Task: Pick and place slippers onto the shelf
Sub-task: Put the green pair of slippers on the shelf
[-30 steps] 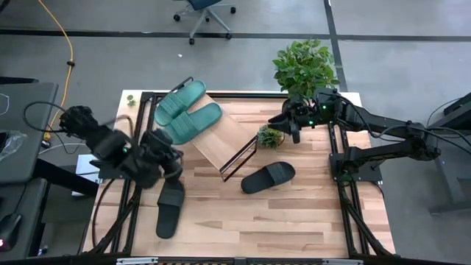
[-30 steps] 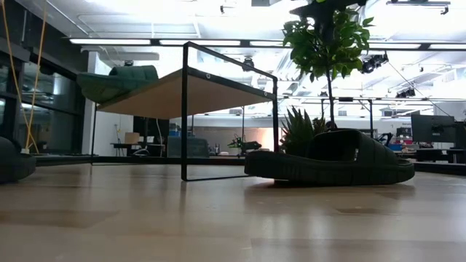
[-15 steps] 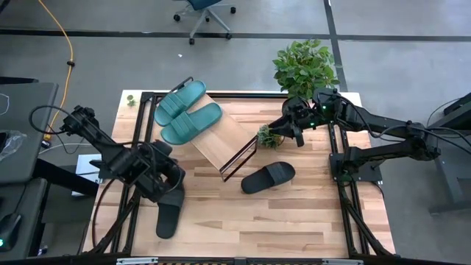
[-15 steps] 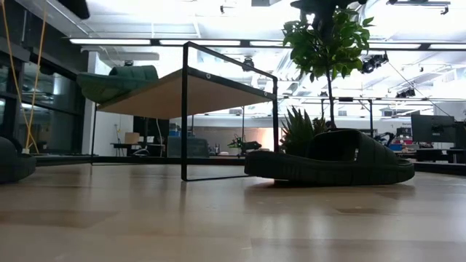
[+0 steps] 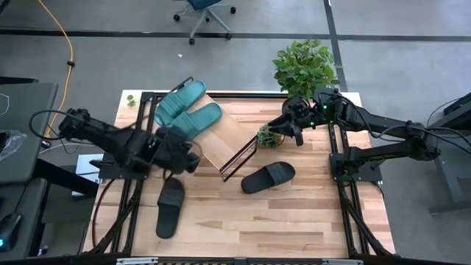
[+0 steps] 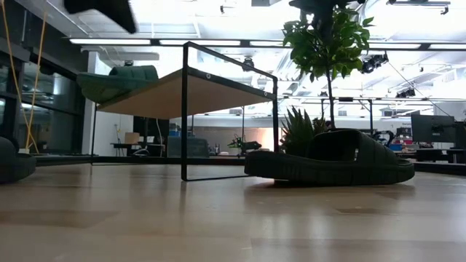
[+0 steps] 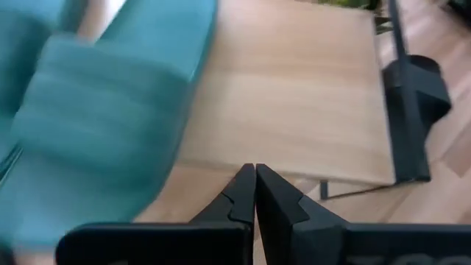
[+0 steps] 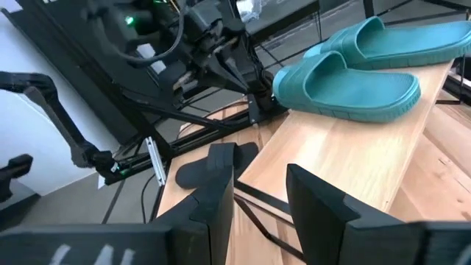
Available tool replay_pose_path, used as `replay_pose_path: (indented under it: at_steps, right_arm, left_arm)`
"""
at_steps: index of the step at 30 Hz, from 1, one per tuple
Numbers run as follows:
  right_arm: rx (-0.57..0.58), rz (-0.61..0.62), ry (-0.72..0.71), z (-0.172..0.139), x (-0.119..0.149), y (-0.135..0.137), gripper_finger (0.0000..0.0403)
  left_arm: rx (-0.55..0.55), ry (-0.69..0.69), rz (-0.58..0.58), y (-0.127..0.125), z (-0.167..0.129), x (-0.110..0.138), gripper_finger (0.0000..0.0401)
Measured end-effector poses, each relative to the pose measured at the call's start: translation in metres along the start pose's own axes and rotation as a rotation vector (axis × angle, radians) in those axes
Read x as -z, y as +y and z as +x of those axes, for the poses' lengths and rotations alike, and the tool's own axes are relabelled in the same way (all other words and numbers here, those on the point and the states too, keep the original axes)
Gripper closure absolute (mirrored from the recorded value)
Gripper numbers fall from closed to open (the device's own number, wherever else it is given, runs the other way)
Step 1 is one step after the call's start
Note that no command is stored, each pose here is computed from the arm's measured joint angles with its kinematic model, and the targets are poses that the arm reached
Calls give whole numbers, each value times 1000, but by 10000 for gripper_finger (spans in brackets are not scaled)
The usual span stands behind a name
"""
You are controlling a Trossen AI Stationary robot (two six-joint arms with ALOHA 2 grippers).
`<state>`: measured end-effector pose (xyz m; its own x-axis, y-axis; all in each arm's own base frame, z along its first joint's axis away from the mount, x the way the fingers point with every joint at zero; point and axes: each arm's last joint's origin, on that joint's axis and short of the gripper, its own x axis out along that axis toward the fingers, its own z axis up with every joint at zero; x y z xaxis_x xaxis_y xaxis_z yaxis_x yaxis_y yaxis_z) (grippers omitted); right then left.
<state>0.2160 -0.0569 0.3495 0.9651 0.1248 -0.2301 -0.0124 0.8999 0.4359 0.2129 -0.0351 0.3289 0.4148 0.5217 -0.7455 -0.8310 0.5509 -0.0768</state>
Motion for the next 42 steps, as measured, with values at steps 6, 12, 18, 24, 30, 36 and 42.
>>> replay_pose_path:
  at_steps: [6,12,18,24,30,36,42]
  right_arm:
    - [-2,3,-1,0,0,0,284]
    - [-6,-13,-11,0,-1,1,284]
    - [0,-23,-15,0,-1,0,284]
    - [3,-25,-16,0,-1,0,284]
    - [21,-31,-22,0,-2,0,284]
    - [21,-28,-21,0,-2,0,284]
    - [22,-26,-20,0,-1,0,284]
  left_arm:
    - [95,54,68,12,9,-26,401]
    - [190,86,91,23,15,-45,401]
    - [198,187,81,38,35,-51,401]
    - [176,233,112,37,47,-47,401]
    - [162,299,176,27,65,-43,401]
    - [113,297,200,25,71,-43,401]
    - [49,272,213,28,71,-42,401]
